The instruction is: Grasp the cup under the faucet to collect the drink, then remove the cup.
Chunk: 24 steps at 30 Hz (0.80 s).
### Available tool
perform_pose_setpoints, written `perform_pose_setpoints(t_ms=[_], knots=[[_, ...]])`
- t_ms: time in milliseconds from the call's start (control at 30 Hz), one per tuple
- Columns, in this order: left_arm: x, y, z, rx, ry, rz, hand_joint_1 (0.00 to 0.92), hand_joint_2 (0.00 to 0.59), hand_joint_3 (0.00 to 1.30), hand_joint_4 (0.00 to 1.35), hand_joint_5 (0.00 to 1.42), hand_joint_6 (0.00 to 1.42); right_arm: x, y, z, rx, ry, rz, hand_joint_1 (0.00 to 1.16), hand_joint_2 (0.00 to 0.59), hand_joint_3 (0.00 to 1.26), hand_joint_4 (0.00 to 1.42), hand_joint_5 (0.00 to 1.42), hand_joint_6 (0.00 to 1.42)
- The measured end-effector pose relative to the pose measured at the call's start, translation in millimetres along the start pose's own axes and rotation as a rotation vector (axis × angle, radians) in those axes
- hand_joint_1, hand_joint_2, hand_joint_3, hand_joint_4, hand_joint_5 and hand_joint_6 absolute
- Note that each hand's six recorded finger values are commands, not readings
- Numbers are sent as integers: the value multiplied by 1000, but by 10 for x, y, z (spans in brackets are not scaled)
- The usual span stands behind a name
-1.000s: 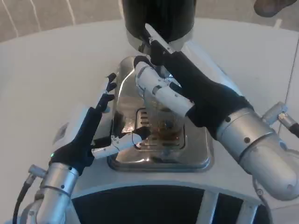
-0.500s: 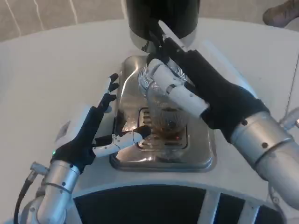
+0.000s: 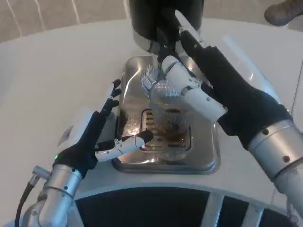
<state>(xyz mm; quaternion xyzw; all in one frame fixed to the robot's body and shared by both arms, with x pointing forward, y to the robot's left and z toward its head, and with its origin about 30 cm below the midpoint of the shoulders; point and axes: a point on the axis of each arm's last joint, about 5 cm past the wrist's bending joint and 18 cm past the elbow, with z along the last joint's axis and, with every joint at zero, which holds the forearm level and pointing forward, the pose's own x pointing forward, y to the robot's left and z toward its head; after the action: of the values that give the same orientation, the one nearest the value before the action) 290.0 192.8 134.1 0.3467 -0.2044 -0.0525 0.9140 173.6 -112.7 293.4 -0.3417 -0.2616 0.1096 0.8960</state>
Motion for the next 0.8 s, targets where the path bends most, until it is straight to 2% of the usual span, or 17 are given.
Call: perform_pose_setpoints(t_ms=[200, 367, 600, 800], knots=[[14, -6, 11, -1, -9, -5, 365, 55, 0, 0, 148, 252, -104, -50, -14, -55, 1, -6, 23, 583, 0, 0, 0, 0], [21, -8, 13, -8, -10, -4, 368, 57, 0, 0, 148, 252, -198, -100, -2, -119, -13, -12, 25, 583, 0, 0, 0, 0], [26, -10, 21, -23, -17, 1, 369, 58, 0, 0, 148, 253, -352, -183, -49, -220, -3, -10, 36, 578, 0, 0, 0, 0], [28, -14, 25, -24, -22, -1, 364, 60, 0, 0, 151, 253, -476, -183, -103, -274, 24, -8, 42, 571, 0, 0, 0, 0]])
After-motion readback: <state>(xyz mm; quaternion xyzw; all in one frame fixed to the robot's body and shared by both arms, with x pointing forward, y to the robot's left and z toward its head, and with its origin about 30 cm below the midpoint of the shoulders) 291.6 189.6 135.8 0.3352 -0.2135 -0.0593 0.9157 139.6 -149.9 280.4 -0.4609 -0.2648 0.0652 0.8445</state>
